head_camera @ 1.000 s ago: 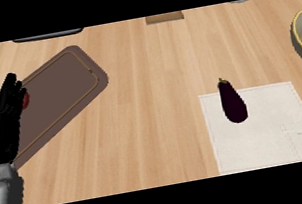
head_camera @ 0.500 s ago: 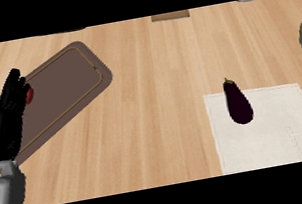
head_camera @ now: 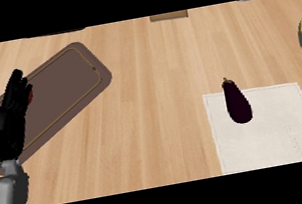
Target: Pick the croissant from the placemat and place it in the bowl
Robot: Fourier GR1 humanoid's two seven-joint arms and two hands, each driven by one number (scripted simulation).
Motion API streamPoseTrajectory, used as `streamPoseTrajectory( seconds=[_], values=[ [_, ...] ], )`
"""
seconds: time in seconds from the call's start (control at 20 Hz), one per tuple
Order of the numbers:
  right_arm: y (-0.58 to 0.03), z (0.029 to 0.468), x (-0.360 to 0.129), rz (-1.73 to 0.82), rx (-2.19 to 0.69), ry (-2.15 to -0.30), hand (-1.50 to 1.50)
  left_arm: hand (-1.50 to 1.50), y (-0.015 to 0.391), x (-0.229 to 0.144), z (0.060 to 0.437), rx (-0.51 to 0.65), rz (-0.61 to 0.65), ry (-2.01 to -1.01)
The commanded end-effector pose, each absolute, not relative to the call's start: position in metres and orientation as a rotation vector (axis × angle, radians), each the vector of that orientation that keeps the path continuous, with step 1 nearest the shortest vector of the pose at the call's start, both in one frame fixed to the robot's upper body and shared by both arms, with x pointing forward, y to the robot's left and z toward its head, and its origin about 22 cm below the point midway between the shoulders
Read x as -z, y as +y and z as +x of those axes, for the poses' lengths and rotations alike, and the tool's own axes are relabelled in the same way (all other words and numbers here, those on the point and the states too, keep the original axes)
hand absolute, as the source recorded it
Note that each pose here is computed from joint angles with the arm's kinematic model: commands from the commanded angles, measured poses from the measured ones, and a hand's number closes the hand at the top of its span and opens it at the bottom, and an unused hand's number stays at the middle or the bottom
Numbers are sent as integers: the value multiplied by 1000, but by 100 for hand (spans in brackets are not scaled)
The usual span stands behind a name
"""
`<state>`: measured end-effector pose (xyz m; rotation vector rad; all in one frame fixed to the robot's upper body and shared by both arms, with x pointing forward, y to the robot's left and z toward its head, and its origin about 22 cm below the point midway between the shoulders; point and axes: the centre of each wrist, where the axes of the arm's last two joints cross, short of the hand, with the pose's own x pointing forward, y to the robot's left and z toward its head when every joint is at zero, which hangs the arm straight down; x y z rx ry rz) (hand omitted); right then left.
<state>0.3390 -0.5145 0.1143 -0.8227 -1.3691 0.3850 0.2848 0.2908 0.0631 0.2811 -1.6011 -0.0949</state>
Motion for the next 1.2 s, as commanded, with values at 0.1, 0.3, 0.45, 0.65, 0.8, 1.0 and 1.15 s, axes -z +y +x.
streamPoseTrajectory(
  seconds=[0.1,0.3,0.45,0.65,0.8,1.0,1.15],
  values=[
    [-531,331,-134,-583,64,-1664,-150,0,298,-67,287,85,306,-1591],
    [-571,288,-141,-529,157,-1659,-150,0,297,-62,280,82,301,-1609],
    [-588,258,-130,-503,150,-1602,-150,0,301,-74,288,83,310,-1600],
    [-611,218,-131,-491,152,-1591,-150,0,300,-54,272,85,292,-1594],
    [-624,197,-141,-463,163,-1612,-150,0,301,-66,273,84,288,-1575],
    [-625,186,-126,-350,166,-1650,-150,0,314,-69,280,83,327,-1595],
    [-631,182,-144,-332,176,-1693,-150,0,301,-61,279,65,303,-1599]
  ],
)
